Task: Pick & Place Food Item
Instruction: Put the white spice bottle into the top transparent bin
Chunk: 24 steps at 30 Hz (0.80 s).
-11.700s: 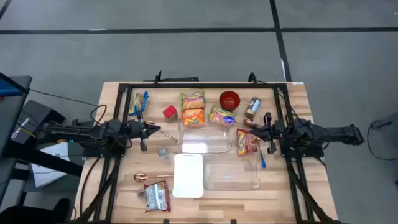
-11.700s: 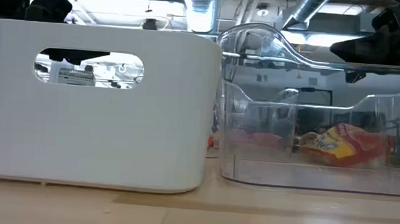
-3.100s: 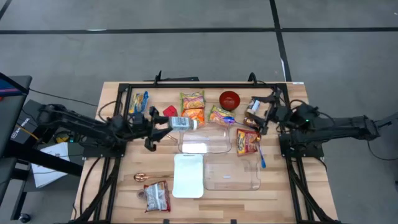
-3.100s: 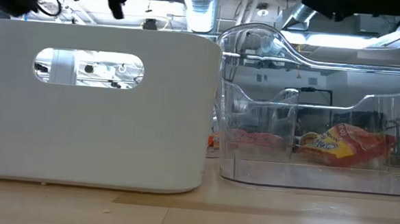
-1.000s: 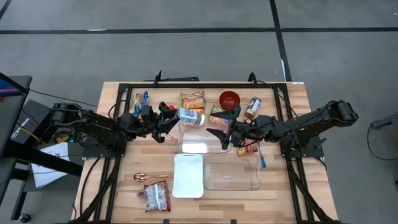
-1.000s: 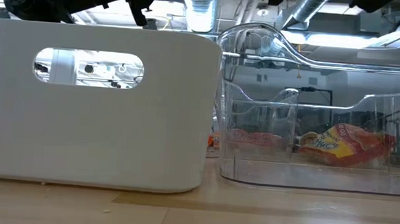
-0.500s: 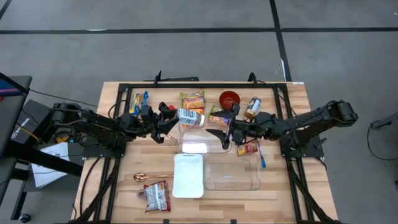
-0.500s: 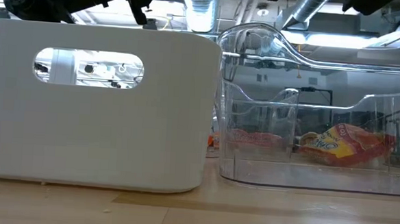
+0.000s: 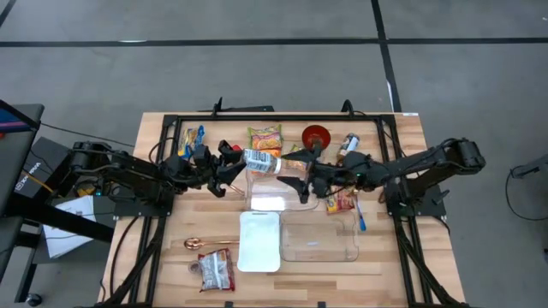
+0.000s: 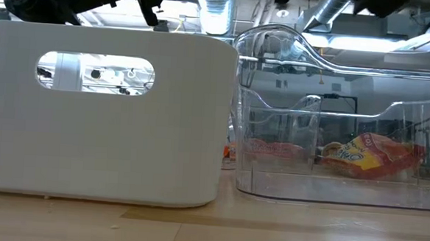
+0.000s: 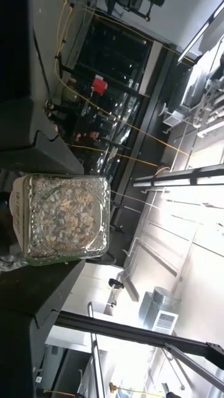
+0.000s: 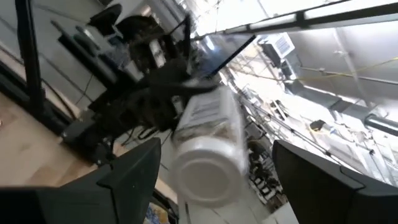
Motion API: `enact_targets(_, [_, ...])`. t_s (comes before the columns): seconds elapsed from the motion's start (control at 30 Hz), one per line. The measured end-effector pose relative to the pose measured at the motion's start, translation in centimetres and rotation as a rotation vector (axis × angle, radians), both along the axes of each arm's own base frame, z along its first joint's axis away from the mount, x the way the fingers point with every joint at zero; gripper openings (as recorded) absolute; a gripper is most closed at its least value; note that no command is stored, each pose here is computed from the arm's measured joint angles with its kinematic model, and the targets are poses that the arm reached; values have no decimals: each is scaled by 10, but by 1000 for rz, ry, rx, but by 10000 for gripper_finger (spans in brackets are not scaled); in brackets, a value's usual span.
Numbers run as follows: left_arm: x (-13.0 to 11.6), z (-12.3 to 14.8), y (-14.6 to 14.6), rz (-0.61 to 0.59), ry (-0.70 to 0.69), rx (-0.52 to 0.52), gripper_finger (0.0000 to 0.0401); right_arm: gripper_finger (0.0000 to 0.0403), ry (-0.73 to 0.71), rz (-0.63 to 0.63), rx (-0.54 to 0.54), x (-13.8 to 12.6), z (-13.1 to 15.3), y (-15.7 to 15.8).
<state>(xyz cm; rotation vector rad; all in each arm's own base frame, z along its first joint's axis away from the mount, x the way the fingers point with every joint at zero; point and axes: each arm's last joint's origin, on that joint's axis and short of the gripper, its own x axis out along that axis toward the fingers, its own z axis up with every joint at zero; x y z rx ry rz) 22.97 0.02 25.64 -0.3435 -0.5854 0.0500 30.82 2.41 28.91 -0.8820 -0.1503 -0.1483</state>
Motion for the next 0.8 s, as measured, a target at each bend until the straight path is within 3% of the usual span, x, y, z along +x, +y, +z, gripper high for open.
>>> enact_targets(0.23, [0,1,-1,-13,-3,2,189,303,13,-46,-26,18,-1,1])
enact_targets(0.8, [0,0,-1,-15,-1,3,191,302,64,-110,-47,20,-3,-4])
